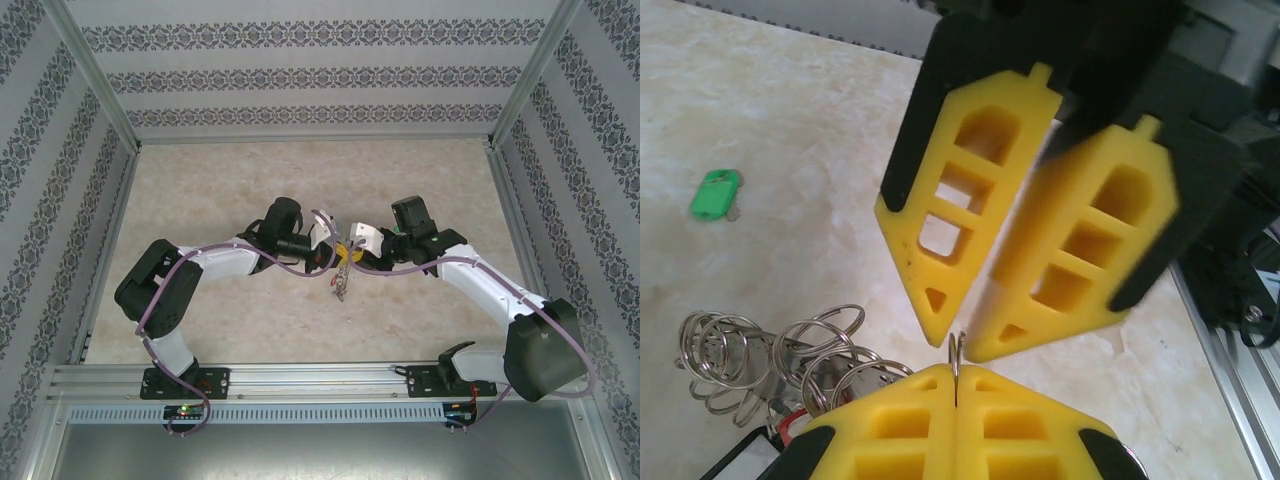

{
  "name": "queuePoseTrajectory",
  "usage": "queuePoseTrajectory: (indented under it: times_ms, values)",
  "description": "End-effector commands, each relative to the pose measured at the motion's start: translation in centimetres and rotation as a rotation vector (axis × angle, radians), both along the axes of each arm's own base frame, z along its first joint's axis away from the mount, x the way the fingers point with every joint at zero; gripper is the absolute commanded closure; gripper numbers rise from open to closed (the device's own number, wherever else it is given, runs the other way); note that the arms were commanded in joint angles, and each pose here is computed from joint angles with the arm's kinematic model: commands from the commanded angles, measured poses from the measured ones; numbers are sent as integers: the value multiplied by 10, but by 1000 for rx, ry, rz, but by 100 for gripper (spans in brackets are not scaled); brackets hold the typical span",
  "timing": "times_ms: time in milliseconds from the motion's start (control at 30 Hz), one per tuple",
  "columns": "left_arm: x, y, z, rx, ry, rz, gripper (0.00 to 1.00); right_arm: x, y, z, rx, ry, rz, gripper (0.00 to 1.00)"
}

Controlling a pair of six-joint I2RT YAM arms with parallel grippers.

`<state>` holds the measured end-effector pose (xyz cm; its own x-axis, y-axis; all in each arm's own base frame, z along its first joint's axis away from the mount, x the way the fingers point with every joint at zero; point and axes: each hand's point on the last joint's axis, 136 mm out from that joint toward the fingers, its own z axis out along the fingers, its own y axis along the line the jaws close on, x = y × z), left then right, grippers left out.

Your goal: Put the keys on the keyring

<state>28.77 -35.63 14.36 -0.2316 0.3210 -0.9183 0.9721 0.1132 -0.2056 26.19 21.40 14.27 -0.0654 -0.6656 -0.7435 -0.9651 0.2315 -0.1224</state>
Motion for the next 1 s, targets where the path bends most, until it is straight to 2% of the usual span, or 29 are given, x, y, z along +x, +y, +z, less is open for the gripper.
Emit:
queuePoseTrajectory:
  times_ms: [0,133,300,333,400,467,567,633,733,767,800,867,900,967]
  values:
    - [15,9,-3,6,44,108,100,-3,-4,13,77,-9,-23,70]
    - [16,11,6,-13,32,104,100,-2,-16,37,187,-15,-72,64]
    - [21,15,27,-77,22,123,100,25,-37,67,324,16,-291,61]
    - [21,15,30,-87,20,122,100,26,-36,72,364,34,-302,61]
    - [20,14,34,-106,9,112,100,15,-25,76,418,63,-221,63]
    - [20,14,36,-121,2,104,100,9,-19,67,392,45,-178,65]
    - [24,16,41,-142,12,113,100,17,-20,65,457,86,-201,69]
    - [28,19,45,-151,13,131,100,27,-25,65,477,105,-256,68]
    - [34,25,50,-146,4,177,100,60,-48,61,415,75,-489,53]
    - [36,27,53,-145,-3,190,100,77,-66,59,382,73,-644,50]
    - [38,30,57,-144,-13,201,100,93,-88,55,345,76,-812,51]
    - [42,34,61,-126,-34,238,100,110,-124,47,291,111,-1046,51]
    - [45,37,64,-115,-39,258,100,117,-148,42,277,133,-1222,51]
    - [50,44,72,-112,-59,293,100,116,-186,25,259,235,-1511,52]
